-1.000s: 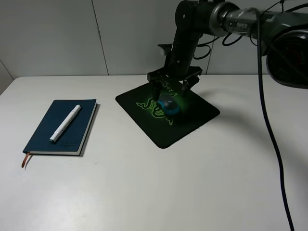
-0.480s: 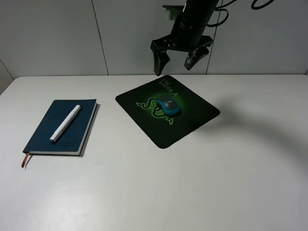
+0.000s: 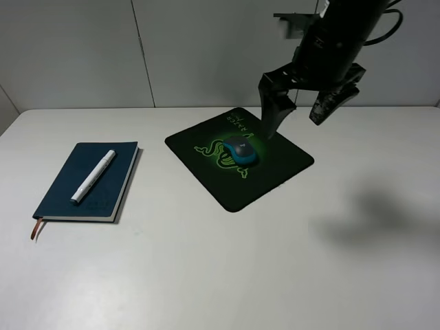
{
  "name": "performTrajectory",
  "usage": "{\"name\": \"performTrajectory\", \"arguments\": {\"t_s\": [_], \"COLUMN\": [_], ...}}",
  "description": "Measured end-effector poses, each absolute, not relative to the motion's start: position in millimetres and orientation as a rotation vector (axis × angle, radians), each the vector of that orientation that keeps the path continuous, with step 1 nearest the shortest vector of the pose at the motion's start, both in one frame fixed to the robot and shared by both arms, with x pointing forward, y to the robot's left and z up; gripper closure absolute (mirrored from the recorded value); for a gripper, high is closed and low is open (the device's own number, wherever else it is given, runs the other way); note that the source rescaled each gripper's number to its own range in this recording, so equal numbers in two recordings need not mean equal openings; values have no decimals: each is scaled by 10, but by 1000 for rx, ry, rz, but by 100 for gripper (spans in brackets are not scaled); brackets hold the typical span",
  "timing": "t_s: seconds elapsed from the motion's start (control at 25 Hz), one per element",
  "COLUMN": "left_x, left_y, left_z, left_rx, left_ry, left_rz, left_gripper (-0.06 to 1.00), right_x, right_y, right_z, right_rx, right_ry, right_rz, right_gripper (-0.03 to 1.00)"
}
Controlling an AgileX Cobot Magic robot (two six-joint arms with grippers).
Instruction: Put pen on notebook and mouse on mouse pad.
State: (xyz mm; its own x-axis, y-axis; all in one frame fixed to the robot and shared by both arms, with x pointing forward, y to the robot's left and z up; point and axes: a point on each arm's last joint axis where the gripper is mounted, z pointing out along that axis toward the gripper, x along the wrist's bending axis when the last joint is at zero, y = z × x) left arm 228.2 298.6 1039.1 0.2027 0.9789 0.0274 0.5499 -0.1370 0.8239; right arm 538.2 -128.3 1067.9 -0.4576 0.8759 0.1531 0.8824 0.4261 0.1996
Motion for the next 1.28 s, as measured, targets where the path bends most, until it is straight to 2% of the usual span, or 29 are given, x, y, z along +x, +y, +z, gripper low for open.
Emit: {"name": "performTrajectory", "arguments": {"t_s": [0.76, 1.28], "left_x": [2281, 2281], "left_y": [2986, 2986], "left_z": [10391, 10391], "left_rx": [1785, 1785], "left_ry": [1432, 1432], "left_rz": [784, 784], "left_gripper": [-6, -6], "right_x": [4107, 3297], "right_y": [-1951, -2377], "right_z": [10862, 10997], "right_rx": [-1626, -1632], "right_ry": [-2669, -2734], "right_rz": [-475, -809], "right_gripper": [-3, -3]}}
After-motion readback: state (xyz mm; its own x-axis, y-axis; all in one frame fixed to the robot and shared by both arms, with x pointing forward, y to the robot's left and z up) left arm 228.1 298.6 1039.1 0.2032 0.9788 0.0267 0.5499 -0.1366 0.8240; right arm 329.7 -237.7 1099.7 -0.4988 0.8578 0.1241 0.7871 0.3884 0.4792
